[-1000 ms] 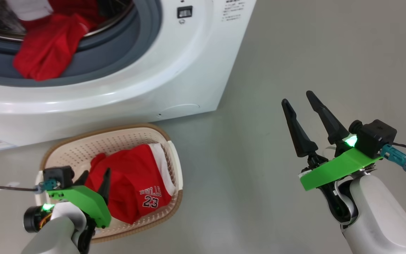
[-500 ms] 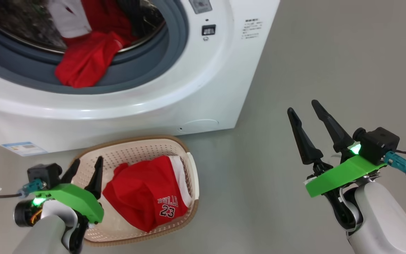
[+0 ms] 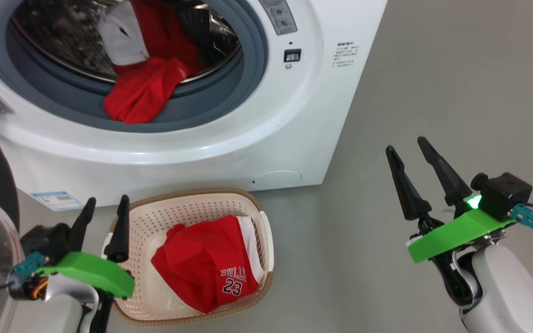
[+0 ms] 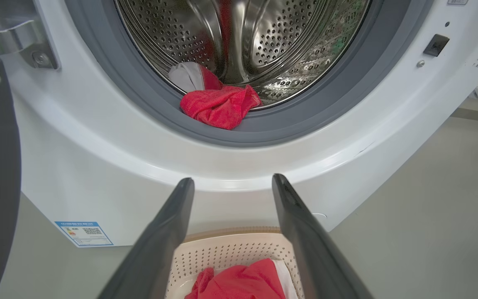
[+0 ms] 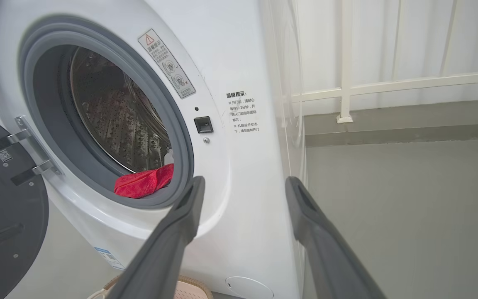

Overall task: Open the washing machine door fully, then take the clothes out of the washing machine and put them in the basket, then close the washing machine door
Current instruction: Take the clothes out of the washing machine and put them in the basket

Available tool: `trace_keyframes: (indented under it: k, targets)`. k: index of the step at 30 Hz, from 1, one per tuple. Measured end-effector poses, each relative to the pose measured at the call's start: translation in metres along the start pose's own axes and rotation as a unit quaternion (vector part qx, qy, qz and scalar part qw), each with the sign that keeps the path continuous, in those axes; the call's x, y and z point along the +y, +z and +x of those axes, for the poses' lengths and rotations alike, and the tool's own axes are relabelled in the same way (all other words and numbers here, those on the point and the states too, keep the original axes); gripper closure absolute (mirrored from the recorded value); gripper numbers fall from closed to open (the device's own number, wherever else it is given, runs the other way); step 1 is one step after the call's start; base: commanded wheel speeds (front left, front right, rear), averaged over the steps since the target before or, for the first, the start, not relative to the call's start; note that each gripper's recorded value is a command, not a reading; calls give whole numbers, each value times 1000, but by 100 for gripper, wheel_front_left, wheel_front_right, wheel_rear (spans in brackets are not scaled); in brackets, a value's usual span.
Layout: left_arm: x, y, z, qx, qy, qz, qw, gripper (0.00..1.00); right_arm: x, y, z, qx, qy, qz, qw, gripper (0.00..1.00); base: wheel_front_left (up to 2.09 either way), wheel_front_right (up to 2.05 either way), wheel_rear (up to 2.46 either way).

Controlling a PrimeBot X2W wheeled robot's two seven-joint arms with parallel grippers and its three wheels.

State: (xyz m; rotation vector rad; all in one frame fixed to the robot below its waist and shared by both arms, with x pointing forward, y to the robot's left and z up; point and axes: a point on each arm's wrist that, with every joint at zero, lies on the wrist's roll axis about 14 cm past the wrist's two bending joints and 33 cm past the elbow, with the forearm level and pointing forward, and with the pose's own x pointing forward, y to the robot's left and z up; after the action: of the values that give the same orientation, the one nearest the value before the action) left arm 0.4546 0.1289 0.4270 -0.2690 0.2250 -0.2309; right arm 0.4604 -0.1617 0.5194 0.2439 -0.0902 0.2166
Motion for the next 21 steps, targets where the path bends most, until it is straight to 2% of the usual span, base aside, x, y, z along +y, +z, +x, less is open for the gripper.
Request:
trace_keyframes:
  k: [21]
  targets:
    - [-11, 67, -49, -120, 19, 45, 992, 0, 4, 13, -16, -11, -1, -2, 1000, 0, 0, 0, 0]
